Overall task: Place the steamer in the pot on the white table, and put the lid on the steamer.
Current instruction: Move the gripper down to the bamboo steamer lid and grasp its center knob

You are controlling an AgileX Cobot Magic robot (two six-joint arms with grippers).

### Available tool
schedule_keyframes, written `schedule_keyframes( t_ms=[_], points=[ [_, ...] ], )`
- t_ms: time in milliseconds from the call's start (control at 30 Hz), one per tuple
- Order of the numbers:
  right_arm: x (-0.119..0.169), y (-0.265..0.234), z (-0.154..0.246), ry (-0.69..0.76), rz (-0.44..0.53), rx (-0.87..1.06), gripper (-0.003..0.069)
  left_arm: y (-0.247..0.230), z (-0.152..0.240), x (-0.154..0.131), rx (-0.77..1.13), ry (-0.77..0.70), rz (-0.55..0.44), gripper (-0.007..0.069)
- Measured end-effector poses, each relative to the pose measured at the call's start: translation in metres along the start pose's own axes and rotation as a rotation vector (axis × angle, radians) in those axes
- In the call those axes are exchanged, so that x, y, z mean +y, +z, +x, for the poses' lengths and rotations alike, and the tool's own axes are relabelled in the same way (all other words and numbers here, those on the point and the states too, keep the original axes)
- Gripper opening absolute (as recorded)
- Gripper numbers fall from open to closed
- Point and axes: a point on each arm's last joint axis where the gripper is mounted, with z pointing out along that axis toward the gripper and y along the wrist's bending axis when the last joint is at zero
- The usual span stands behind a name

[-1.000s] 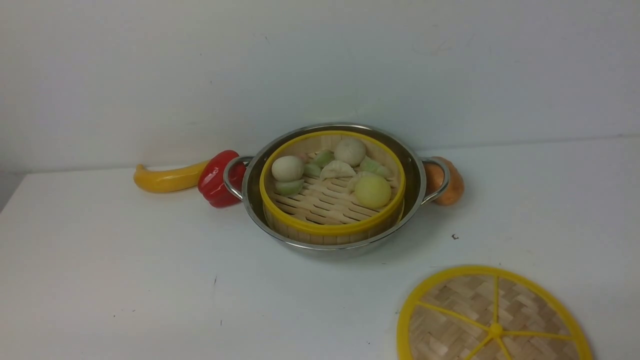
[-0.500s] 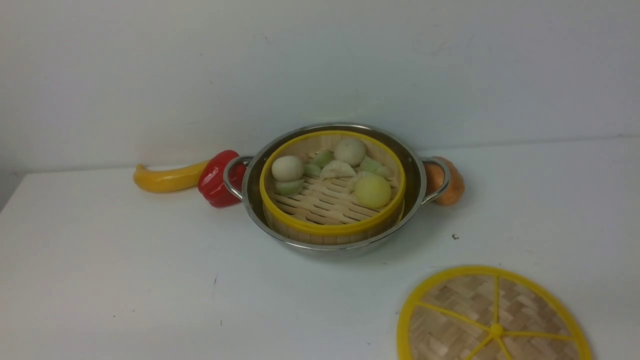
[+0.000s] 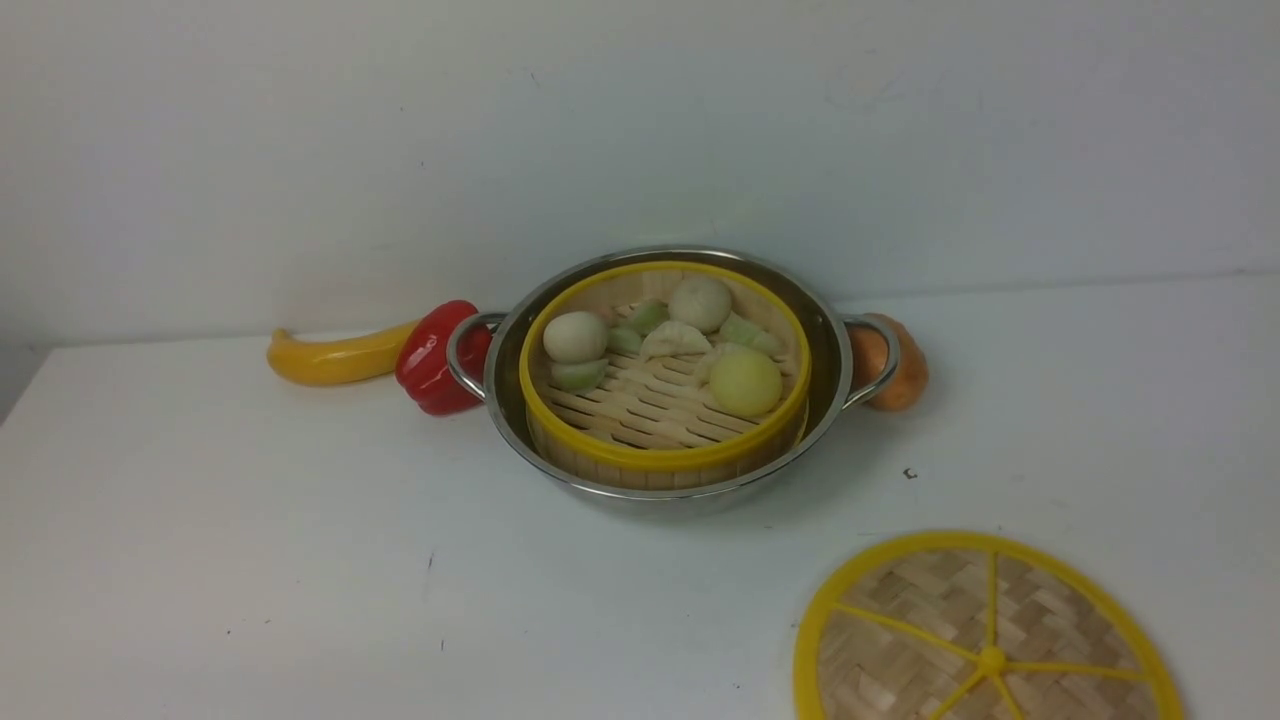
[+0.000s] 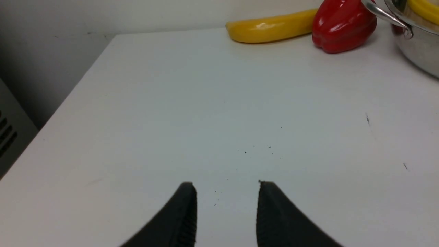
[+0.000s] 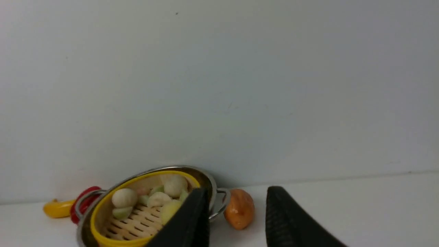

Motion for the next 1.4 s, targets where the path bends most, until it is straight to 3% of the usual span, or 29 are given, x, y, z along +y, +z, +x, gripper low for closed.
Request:
schedule_keyframes(
  t_ms=[167, 333, 567, 700, 833, 1100, 1400],
  points=[
    [0.008, 0.001, -0.007, 0.093, -0.080, -0.018, 0.0249, 0.000, 0.000, 0.000, 0.000, 0.000, 0.000, 0.0241],
    [0.012, 0.005, -0.011, 0.092, -0.111, -0.004, 0.0249, 0.000, 0.000, 0.000, 0.000, 0.000, 0.000, 0.0241],
    [0.015, 0.046, -0.002, -0.220, -0.195, 0.529, 0.0249, 0.000, 0.000, 0.000, 0.000, 0.000, 0.000, 0.0241],
    [0.013, 0.088, 0.003, -0.263, -0.289, 0.767, 0.0249, 0.000, 0.000, 0.000, 0.000, 0.000, 0.000, 0.0241],
    [0.013, 0.120, 0.011, -0.250, -0.365, 0.815, 0.0249, 0.000, 0.000, 0.000, 0.000, 0.000, 0.000, 0.0241],
    [-0.004, 0.182, 0.048, -0.273, -0.342, 0.992, 0.0271, 0.000, 0.000, 0.000, 0.000, 0.000, 0.000, 0.0241],
    [0.019, 0.227, 0.094, -0.465, -0.295, 1.193, 0.0335, 0.000, 0.000, 0.000, 0.000, 0.000, 0.000, 0.0241]
  ],
)
